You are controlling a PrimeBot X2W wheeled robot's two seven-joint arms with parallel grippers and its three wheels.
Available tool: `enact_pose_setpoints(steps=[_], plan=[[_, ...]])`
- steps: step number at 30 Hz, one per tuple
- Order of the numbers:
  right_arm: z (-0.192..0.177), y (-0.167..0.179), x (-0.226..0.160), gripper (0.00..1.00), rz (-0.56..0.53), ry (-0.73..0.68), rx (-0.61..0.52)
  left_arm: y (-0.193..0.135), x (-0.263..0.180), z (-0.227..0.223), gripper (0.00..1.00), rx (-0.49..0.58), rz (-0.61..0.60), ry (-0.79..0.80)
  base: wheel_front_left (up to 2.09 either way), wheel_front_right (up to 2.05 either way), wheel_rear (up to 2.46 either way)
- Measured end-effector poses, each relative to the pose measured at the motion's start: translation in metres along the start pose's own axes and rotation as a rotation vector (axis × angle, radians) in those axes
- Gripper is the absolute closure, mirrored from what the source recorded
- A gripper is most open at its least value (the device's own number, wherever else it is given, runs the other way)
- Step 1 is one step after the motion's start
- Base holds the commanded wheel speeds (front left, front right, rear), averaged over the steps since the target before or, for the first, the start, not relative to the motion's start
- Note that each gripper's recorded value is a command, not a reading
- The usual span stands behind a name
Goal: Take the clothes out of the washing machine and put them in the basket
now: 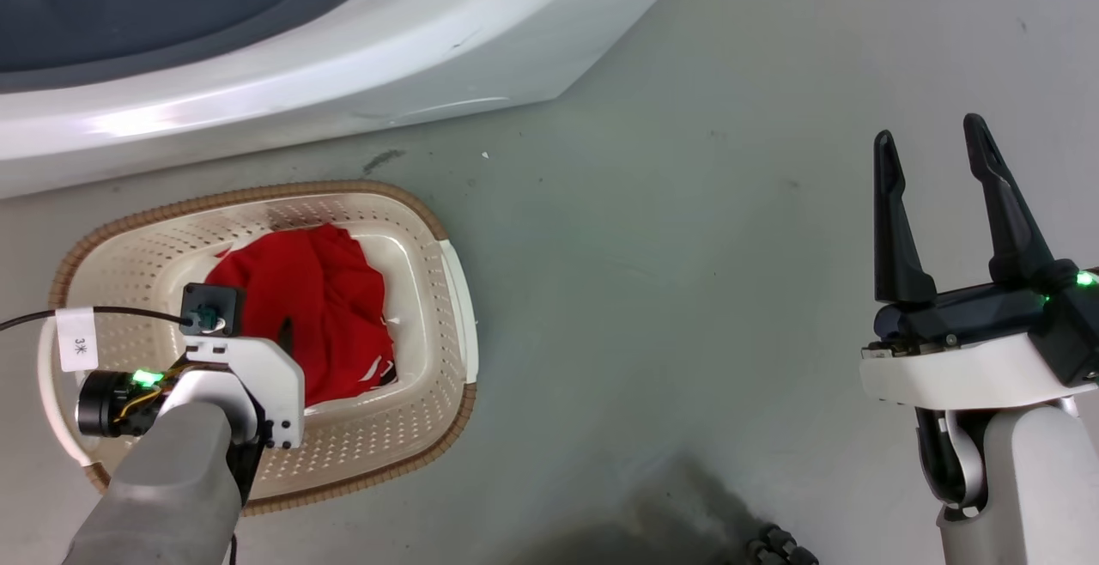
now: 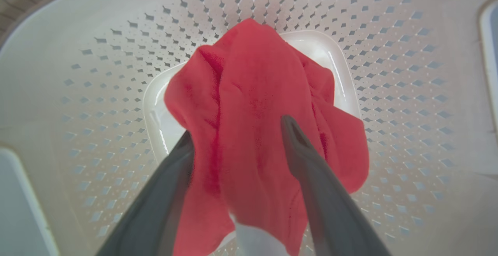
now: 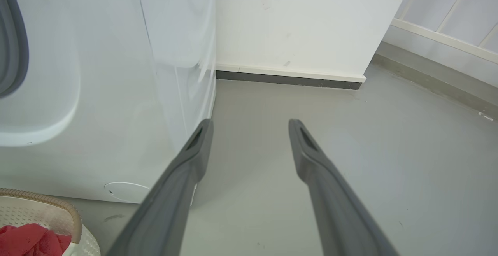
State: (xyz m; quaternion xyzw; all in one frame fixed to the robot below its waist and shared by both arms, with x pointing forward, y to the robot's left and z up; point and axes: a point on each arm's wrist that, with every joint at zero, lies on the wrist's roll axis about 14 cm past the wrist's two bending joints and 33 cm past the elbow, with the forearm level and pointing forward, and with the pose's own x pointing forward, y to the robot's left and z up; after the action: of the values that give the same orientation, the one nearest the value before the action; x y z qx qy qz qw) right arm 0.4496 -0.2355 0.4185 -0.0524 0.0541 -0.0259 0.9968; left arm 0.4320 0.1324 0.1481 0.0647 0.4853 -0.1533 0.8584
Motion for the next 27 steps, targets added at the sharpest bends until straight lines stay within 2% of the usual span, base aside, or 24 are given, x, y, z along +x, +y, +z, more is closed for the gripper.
enact_pose_setpoints(steps=[10, 12, 18, 21, 22, 23, 27], plan=[[0.031, 0.007, -0.002, 0.0, 0.022, -0.08, -0.001, 0.0, -0.03, 0.062, 0.0, -0.078, 0.018, -0.196, 0.0, 0.0, 0.0], [0.055, 0.008, -0.009, 0.0, 0.024, -0.138, 0.004, -0.003, -0.069, 0.134, 0.0, -0.131, 0.003, -0.448, 0.0, 0.0, 0.0], [0.077, 0.011, -0.021, 0.0, 0.029, -0.192, 0.009, 0.002, -0.144, 0.184, 0.0, -0.188, 0.017, -0.725, 0.0, 0.0, 0.0], [0.087, 0.014, -0.028, 0.0, 0.039, -0.217, 0.011, 0.005, -0.187, 0.197, 0.0, -0.189, 0.032, -0.852, 0.0, 0.0, 0.0], [0.087, 0.014, -0.028, 0.0, 0.039, -0.217, 0.011, 0.005, -0.187, 0.197, 0.0, -0.189, 0.032, -0.852, 0.0, 0.0, 0.0], [0.096, 0.018, -0.032, 0.0, 0.048, -0.242, 0.016, 0.008, -0.216, 0.203, 0.0, -0.186, 0.055, -0.935, 0.0, 0.0, 0.0], [0.111, 0.024, -0.041, 0.0, 0.068, -0.284, 0.022, 0.014, -0.272, 0.21, 0.0, -0.173, 0.106, -1.086, 0.0, 0.0, 0.0]])
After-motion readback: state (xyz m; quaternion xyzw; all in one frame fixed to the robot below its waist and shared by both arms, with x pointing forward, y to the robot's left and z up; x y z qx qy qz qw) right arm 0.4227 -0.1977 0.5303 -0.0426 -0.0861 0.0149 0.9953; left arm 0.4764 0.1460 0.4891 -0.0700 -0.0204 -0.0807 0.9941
